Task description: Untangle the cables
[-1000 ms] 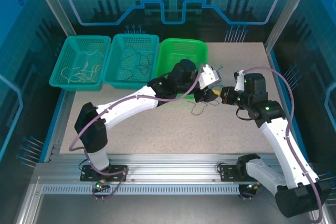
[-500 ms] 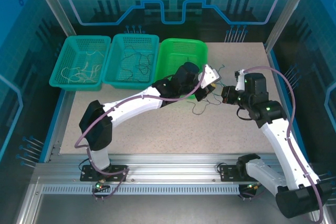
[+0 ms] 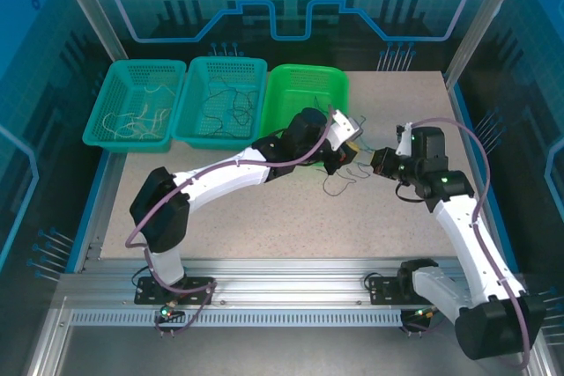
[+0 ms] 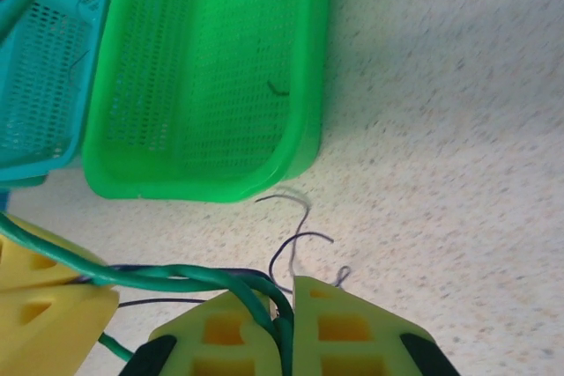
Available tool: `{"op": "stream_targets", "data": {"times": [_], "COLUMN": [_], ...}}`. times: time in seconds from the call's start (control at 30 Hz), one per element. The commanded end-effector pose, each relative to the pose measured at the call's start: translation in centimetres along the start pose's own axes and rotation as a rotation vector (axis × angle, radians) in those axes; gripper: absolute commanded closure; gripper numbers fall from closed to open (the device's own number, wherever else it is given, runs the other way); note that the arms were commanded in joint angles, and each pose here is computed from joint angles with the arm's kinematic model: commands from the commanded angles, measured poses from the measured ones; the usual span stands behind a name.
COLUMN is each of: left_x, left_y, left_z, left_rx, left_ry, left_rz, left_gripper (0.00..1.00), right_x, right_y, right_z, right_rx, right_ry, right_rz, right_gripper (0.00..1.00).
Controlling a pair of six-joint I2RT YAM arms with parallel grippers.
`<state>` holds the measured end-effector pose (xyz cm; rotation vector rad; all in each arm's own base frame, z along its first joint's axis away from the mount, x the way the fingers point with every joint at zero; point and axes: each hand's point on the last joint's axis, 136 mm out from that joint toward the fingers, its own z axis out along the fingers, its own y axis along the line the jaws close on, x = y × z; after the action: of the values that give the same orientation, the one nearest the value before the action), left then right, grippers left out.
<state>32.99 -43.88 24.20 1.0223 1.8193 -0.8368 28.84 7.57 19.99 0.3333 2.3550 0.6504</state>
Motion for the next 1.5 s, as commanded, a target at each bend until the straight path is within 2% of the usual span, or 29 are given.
{"op": "stream_targets", "data": {"times": [0.0,0.17,0.37,0.57,0.67,0.87,1.07,1.33,1.47], "left_x": [-5.6,-6.1,-5.9,-6.2,-6.2,-6.4,-6.1,-6.2,-6.5], "left_y": [2.8,2.8,3.0,4.9,6.4,7.3,7.8,7.8,11.1], "left_z": [-5.2,-6.0,-6.2,-7.0,-7.5,-8.7,-9.3,-10.0,-12.7], "left_rx": [-0.088,-0.094,-0.07,-0.088,-0.082,-0.052,-0.045,-0.065,-0.164], "left_ry": [-0.148,-0.166,-0.169,-0.208,-0.248,-0.302,-0.311,-0.319,-0.377], "left_rz": [-0.015,-0.024,-0.054,-0.125,-0.209,-0.277,-0.304,-0.278,-0.359], "left_gripper": [1.0,1.0,1.0,1.0,1.0,1.0,1.0,1.0,1.0], "right_x": [2.0,2.0,3.5,5.4,6.0,8.5,7.2,6.3,6.1], "right_y": [-8.1,-8.1,-6.2,-8.0,-8.0,-9.1,-7.8,-7.1,-8.5], "right_z": [0.2,0.3,1.1,1.1,1.9,3.3,3.4,2.8,2.1], "right_rx": [0.276,0.241,0.097,0.139,0.084,0.1,0.029,0.025,0.089], "right_ry": [0.033,0.037,0.092,0.05,0.021,0.079,0.054,0.062,0.055], "right_rz": [0.219,0.247,0.244,0.343,0.417,0.507,0.535,0.508,0.533], "right_gripper": [1.0,1.0,1.0,1.0,1.0,1.0,1.0,1.0,1.0]}}
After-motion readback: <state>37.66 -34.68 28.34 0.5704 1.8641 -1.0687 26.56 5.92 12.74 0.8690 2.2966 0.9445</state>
